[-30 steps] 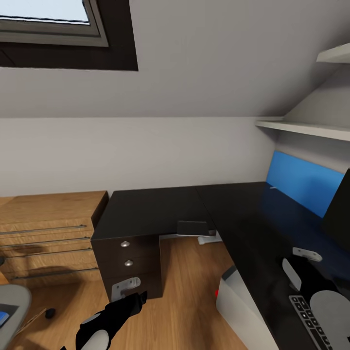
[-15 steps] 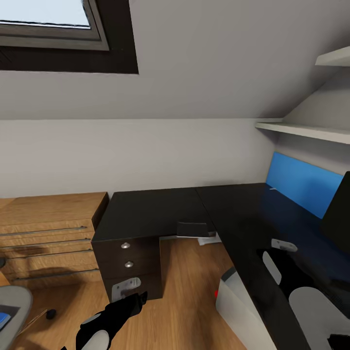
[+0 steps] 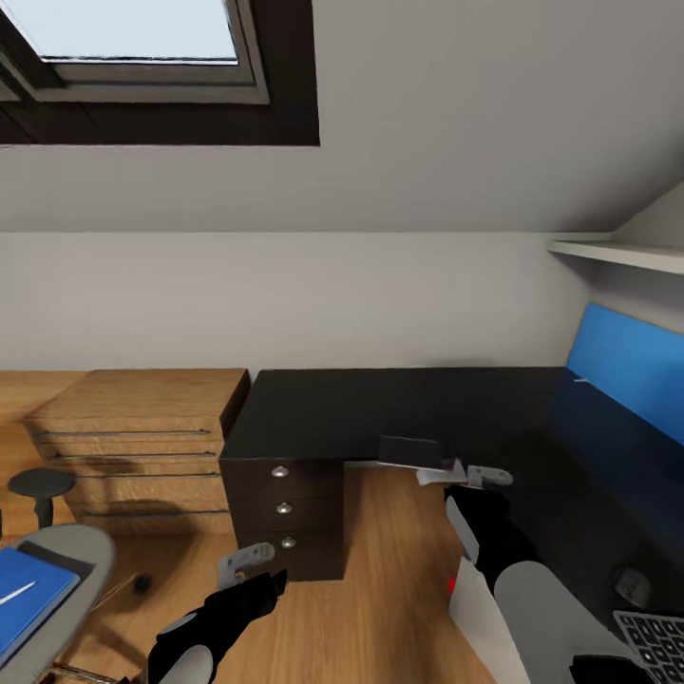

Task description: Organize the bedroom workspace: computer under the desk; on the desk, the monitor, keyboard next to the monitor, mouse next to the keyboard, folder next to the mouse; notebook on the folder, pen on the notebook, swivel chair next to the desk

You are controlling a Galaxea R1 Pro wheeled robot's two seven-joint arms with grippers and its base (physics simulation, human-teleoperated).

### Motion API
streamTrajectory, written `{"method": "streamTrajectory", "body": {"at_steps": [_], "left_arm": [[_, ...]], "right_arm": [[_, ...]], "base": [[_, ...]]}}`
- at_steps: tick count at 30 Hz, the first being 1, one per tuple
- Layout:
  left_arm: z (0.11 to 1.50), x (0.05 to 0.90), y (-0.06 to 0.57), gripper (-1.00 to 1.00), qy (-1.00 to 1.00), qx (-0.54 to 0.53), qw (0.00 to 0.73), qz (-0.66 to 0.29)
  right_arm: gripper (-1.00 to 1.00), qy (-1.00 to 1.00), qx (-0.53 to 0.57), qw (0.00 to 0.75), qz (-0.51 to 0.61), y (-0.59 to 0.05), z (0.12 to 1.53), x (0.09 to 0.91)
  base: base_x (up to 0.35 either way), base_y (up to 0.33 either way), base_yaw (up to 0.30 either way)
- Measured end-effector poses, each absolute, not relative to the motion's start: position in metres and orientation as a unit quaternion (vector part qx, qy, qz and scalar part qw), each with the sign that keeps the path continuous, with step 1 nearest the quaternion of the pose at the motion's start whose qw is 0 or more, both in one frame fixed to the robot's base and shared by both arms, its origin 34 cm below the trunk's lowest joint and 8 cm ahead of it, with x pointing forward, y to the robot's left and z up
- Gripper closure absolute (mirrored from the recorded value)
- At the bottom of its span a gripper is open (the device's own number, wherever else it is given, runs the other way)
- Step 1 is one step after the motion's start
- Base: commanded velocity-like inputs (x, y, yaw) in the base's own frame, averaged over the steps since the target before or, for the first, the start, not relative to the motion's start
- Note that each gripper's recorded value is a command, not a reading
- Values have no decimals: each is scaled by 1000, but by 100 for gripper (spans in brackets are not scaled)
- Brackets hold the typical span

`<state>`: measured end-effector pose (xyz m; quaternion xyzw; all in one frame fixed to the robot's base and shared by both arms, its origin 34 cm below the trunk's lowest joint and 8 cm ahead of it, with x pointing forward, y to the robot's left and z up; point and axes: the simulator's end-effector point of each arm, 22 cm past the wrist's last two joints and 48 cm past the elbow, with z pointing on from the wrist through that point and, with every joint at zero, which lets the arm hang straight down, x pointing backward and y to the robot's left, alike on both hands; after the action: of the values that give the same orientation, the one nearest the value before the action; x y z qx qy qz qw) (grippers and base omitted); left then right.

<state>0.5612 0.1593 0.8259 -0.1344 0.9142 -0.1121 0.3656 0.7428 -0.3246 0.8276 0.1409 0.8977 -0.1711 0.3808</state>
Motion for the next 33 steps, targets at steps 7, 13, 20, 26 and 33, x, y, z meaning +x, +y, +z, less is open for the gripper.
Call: {"method": "streamTrajectory", "body": {"at_steps": [7,13,20,26,33], "left_arm": [[825,561,159,-100,915,-134,365,-112],[825,560,158,-100,915,-133,364,-113],[820,558,158,-100,917,-134,359,-110],[816,557,161,-100,919,-134,355,-105],[793,550,174,-100,928,-133,338,-84]], "right_arm": [[-100,898,130,382,-177,-314,828,743],[-100,899,126,381,-172,-304,826,742],[-100,903,103,381,-168,-281,812,739],[-100,897,74,404,-165,-255,802,739],[-100,906,59,389,-157,-242,758,712]], "base": [[-208,184,278],[-48,24,278],[-7,4,279],[-1,1,275],[0,0,120]]}}
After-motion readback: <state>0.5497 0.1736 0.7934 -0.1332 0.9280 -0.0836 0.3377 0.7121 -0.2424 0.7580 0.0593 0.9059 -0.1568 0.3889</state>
